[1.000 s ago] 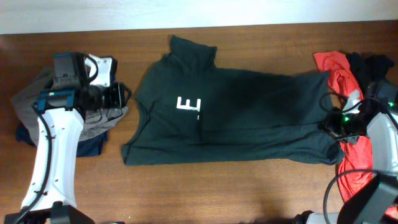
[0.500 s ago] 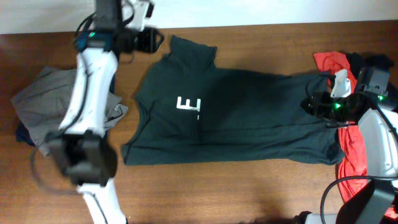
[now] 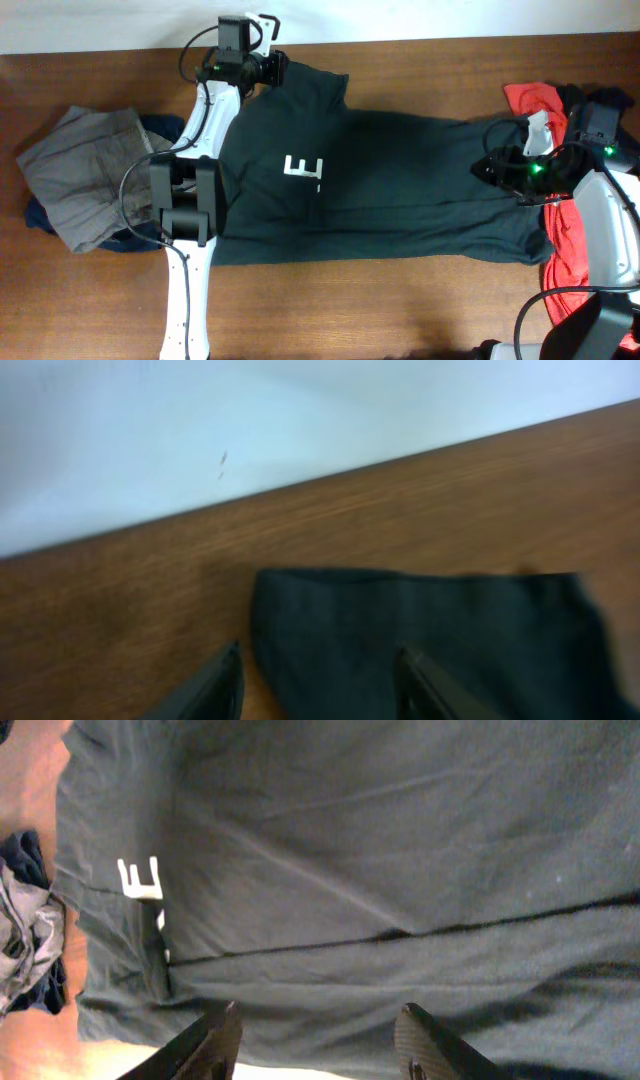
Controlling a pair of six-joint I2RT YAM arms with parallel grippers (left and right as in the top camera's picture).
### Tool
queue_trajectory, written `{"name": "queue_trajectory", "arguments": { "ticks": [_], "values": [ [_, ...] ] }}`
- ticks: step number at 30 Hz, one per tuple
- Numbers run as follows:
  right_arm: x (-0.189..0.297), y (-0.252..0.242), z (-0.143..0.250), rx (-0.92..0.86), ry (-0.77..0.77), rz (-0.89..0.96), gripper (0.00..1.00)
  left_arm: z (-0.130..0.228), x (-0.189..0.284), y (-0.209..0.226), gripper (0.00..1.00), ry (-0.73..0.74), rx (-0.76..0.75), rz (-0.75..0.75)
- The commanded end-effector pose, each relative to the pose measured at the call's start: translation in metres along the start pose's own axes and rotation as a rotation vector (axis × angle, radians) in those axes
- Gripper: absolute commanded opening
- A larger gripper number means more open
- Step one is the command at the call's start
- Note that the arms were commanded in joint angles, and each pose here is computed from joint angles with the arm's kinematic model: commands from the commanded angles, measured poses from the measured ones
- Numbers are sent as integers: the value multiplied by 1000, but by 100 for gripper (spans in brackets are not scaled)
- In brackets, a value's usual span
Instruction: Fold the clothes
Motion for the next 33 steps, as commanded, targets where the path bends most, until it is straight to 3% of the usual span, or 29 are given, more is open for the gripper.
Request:
{"name": "queue_trajectory", "arguments": {
  "ticks": [1, 11, 14, 19, 27, 33],
  "values": [
    [1, 6, 0, 10, 11, -20, 54, 10, -15, 5, 48, -2, 35, -47],
    [1, 5, 0, 8, 13, -15, 54, 46, -43, 1, 43, 48, 49, -28],
    [1, 5, 0, 8, 12, -15, 54, 46, -48, -8, 33, 50, 40, -17],
    [1, 4, -2, 12, 1, 3, 54, 40, -46, -14, 0, 35, 35, 15],
    [3, -8, -15, 37, -106, 159, 54, -6, 11, 2, 0, 37, 50, 12],
    [9, 4, -52, 107, -333, 102, 54, -42, 93, 15, 0, 96, 95, -9]
  ]
}}
Point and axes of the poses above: each gripper's point midway between its finger pads, its own x axis back along the fingers, its own y axis along the line the jaws close on, z = x × y, the point moved 9 cm from there along x, back along the fingers, and after that the axes turned 14 degrees about -x, right-handed, at the moved point
